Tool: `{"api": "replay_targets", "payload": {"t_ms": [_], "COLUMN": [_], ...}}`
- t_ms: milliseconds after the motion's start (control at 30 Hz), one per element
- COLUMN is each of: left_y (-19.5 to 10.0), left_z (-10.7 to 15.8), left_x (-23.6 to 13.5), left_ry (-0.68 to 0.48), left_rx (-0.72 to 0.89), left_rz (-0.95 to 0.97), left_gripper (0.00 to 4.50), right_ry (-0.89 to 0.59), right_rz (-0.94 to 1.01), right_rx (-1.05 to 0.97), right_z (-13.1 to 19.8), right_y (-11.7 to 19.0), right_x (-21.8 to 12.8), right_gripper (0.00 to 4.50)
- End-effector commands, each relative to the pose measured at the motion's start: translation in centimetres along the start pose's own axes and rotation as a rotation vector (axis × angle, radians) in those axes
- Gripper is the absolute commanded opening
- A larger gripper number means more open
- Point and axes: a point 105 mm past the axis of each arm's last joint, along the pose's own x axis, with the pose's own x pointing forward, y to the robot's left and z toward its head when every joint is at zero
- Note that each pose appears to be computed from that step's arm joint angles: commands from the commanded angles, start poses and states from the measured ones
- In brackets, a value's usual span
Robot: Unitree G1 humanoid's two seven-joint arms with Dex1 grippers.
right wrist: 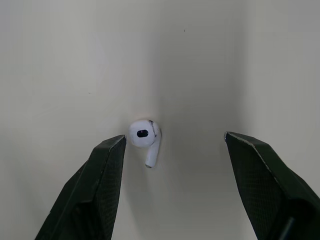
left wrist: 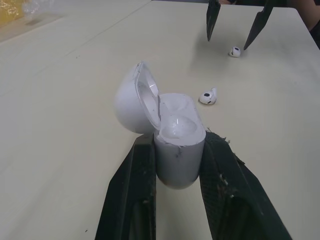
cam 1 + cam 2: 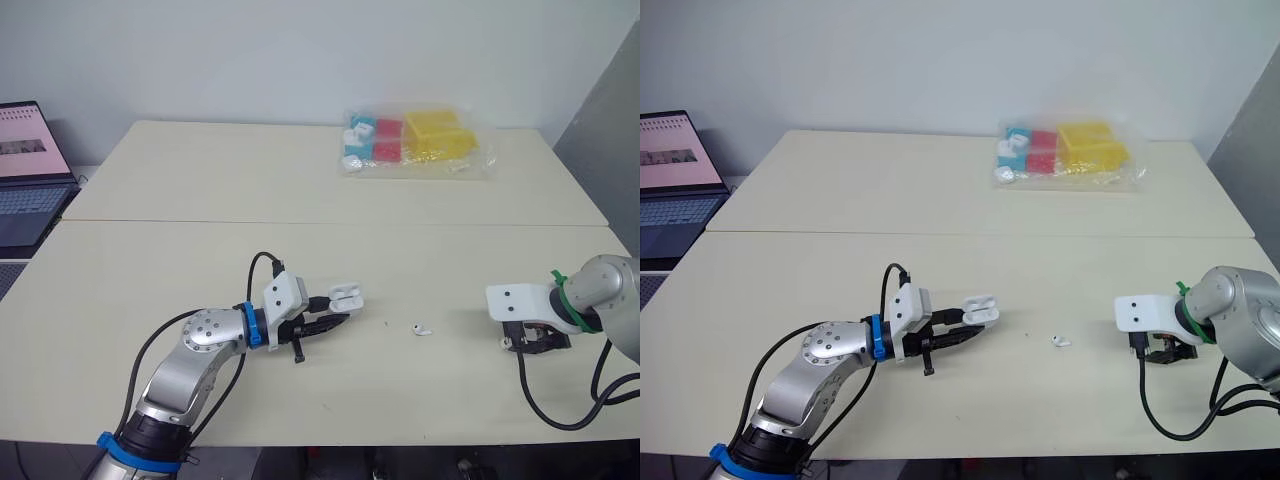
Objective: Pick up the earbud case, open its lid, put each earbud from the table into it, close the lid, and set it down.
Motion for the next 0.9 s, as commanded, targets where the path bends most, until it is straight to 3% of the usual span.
{"api": "replay_targets", "payload": {"t_ms": [33, 567, 667, 867, 900], "left_y": [-0.2, -0.3, -0.3, -0.3, -0.3], "left_z": [1.0, 0.8, 0.8, 0.7, 0.7], "left_x": [0.2, 0.3, 0.3, 0.4, 0.4], "left_ry": [-0.031, -0.026, -0.024, -0.024, -0.024], "left_rx": [0.038, 0.037, 0.037, 0.038, 0.038], "left_rz": [-0.002, -0.005, -0.007, -0.009, -0.009], "left_gripper": [0.80, 0.80, 0.80, 0.80, 0.80], "right_ry": [0.011, -0.020, -0.013, -0.004, -0.006], "right_rz": [0.017, 0.073, 0.087, 0.099, 0.097], "right_rx": [-0.013, 0.027, 0.032, 0.031, 0.030], "right_z": [0.0, 0.2, 0.0, -0.3, -0.3], "right_y": [0.1, 0.7, 0.9, 0.9, 0.8], "right_x": [-0.1, 0.7, 0.8, 1.0, 1.0], "right_gripper": [3.25, 3.25, 2.68, 0.52, 0.43]}}
